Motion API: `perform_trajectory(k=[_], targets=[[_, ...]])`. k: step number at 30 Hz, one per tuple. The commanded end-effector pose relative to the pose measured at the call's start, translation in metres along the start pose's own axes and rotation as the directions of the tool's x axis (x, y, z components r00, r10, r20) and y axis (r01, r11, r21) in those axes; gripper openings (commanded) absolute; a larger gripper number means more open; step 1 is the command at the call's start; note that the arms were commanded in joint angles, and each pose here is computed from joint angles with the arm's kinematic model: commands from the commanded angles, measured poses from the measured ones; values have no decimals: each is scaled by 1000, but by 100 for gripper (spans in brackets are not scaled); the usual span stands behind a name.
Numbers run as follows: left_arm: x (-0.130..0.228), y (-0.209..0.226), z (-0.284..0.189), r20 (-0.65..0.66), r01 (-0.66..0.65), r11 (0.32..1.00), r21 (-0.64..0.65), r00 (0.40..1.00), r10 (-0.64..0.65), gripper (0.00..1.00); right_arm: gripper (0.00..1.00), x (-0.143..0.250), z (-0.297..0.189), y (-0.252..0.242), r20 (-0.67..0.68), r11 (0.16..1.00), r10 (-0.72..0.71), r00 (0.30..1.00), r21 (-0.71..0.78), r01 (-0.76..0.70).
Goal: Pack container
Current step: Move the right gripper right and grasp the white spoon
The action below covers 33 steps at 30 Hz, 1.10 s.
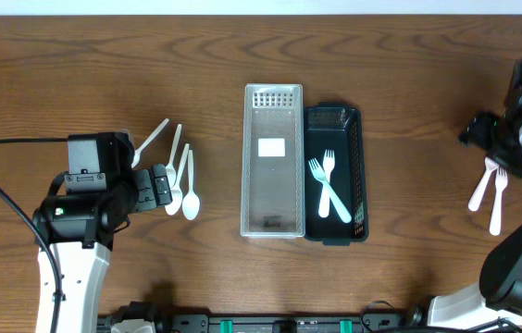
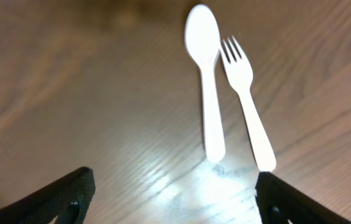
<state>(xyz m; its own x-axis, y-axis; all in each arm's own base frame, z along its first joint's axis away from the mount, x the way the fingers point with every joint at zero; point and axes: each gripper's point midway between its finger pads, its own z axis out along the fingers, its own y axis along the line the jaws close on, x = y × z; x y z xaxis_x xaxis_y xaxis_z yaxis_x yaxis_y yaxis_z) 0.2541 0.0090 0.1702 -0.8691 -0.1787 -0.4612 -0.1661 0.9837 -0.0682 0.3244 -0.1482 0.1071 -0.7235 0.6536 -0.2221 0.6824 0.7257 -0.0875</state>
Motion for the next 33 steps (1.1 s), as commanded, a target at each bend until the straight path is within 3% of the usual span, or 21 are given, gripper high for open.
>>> perform_trajectory(k=[1,18,33], targets=[[-3,-1,0,-6,9,1000,8,1000,-9,97,86,13,27,-13,-49,1000,21,999,-15,-21],[0,-1,10,-47,9,1000,1,999,-9,97,90,8,85,-11,85,995,-37,996,-94,45],[0,-1,10,-47,9,1000,1,999,-9,97,92,22,130,-8,15,994,-75,997,-79,76]])
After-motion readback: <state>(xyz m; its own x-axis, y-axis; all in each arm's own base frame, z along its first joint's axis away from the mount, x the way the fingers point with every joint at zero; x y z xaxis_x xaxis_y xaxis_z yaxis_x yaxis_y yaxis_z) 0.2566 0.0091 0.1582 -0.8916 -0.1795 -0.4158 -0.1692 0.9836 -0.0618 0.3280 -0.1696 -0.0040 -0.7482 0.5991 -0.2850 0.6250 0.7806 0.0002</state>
